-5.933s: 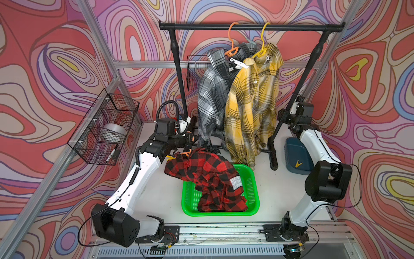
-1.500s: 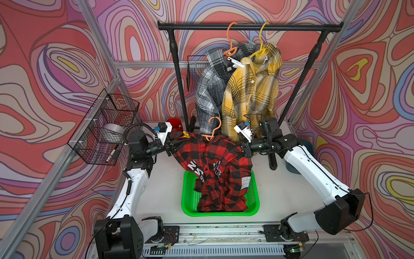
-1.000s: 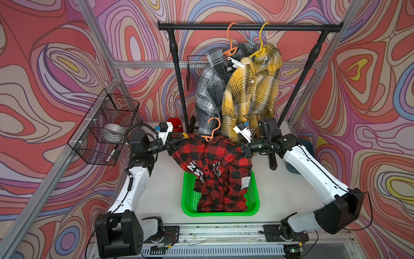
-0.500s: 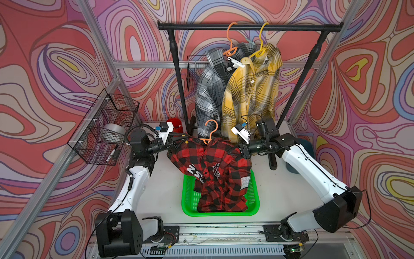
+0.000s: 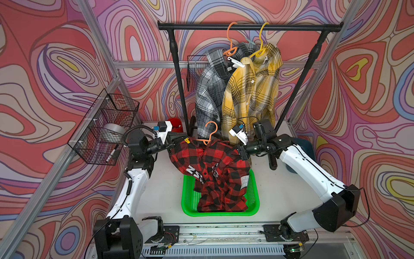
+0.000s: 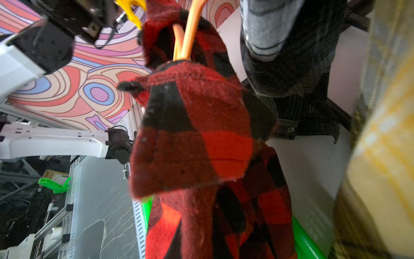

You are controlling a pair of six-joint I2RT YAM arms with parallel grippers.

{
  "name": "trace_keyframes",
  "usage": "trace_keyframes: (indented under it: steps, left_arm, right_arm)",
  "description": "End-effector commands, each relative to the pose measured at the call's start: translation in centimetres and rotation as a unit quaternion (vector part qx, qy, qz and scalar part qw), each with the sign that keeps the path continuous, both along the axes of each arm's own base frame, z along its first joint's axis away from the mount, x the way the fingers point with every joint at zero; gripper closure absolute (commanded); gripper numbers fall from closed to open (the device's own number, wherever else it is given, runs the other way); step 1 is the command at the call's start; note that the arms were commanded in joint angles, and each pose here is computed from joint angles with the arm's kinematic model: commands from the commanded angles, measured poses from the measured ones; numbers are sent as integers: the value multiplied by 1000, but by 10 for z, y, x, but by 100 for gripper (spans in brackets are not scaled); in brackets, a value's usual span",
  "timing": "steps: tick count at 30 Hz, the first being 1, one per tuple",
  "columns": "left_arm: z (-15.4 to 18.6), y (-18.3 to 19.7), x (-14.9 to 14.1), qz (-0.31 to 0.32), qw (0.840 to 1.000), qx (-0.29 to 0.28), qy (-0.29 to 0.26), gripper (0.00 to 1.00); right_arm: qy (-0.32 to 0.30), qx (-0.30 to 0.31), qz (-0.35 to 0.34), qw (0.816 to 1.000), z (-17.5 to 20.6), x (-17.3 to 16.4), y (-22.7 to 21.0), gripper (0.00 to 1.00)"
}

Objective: Remove the clothespins securing long-sleeve shirts to the hanger
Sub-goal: Remove the clamp from the hanger, then place the hanger in the bin.

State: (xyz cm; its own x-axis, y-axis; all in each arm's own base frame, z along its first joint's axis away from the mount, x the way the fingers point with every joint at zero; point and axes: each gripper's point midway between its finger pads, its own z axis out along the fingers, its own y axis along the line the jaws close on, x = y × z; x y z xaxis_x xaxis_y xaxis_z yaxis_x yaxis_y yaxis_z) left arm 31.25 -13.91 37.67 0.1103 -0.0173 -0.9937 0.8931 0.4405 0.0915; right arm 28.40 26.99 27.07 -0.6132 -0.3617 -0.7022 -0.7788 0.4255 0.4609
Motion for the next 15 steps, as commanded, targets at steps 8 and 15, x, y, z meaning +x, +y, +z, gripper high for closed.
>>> trace_keyframes:
  steps: [8, 15]
  left_arm:
    - [61, -13, -32, 11, 997, -67, -39, 100]
    - [32, -36, -33, 96, 994, -43, 37, 100]
  right_arm:
    - [14, -77, -106, 991, -69, -3, -7, 100]
    - [-61, -85, -168, 980, -35, -5, -23, 54]
